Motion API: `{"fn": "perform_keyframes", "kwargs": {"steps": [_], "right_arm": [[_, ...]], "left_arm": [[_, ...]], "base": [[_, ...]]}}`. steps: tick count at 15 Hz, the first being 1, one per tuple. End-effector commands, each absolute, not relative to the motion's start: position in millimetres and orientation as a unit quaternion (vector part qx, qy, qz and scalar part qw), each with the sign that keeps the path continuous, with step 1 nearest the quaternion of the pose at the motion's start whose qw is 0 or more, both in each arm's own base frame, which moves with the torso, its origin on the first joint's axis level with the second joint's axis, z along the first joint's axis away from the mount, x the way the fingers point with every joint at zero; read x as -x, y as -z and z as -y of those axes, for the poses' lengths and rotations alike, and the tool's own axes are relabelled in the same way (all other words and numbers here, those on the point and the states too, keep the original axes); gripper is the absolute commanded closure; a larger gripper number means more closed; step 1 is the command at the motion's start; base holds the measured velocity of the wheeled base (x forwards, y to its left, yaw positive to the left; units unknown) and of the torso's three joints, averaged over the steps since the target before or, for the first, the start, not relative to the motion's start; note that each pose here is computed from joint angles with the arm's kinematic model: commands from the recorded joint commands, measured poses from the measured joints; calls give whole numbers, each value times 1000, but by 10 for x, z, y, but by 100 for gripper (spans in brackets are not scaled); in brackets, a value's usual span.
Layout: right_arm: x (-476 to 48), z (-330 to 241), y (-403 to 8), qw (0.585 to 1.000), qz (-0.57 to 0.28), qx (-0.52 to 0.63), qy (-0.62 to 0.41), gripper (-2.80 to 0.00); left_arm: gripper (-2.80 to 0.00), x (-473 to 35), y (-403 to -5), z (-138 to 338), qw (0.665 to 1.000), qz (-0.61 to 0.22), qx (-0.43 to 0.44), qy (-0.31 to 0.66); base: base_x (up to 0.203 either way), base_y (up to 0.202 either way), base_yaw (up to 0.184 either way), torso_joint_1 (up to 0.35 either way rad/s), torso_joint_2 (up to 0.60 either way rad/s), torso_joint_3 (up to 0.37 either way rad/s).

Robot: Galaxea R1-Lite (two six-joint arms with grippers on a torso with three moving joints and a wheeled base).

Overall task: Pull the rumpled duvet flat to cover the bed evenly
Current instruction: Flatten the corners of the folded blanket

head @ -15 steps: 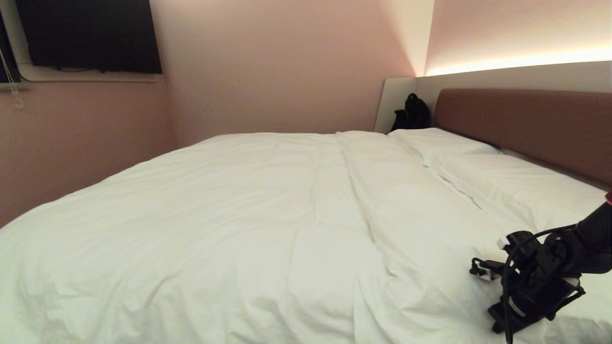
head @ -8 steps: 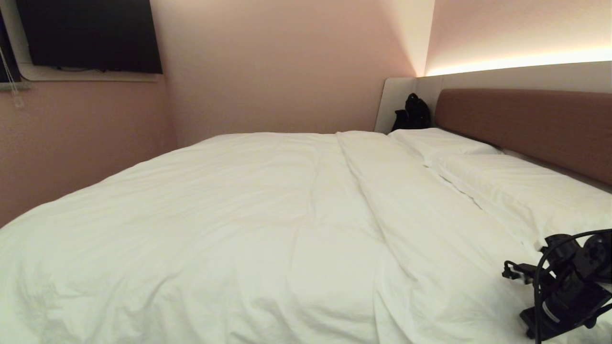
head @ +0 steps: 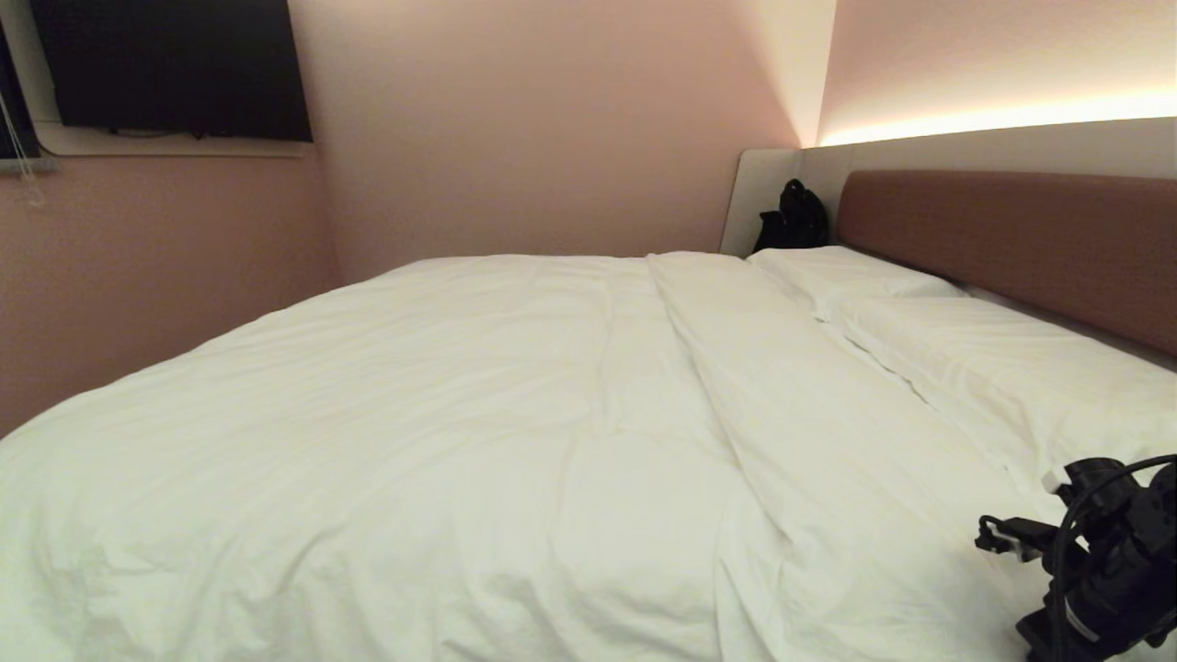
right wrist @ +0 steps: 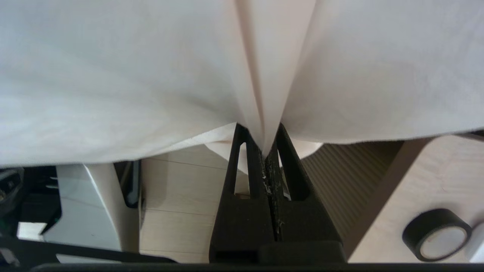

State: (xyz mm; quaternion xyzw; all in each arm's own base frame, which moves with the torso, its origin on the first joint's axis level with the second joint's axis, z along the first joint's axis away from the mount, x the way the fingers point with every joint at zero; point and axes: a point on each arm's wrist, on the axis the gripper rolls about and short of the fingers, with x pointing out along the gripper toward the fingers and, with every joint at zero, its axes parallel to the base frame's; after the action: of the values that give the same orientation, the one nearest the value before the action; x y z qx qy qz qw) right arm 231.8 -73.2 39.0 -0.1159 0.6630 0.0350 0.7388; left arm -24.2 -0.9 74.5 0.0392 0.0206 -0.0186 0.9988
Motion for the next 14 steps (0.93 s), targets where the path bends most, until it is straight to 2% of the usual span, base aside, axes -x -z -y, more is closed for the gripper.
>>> {"fn": "perform_keyframes", "kwargs": {"steps": [1,6,7,14], "right_arm": [[-2260,711,-445,742,-658,124,-39,0],[-2157,676,-490,747,-652,121,-44,0],[-2151,671,-475,747,-652,117,-50,-280],[-2085,622,-612,771,-624,105,-69,-280]], "left_arm": [[0,242,-745,9,999,-21,-39,18],[0,242,-745,9,999,-21,-39,18],[0,242,-745,9,999,-21,-39,18],[0,242,-745,9,999,-21,-39,18]], "base": [[0,0,0,0,0,0],[0,0,0,0,0,0],[0,0,0,0,0,0],[0,0,0,0,0,0]]}}
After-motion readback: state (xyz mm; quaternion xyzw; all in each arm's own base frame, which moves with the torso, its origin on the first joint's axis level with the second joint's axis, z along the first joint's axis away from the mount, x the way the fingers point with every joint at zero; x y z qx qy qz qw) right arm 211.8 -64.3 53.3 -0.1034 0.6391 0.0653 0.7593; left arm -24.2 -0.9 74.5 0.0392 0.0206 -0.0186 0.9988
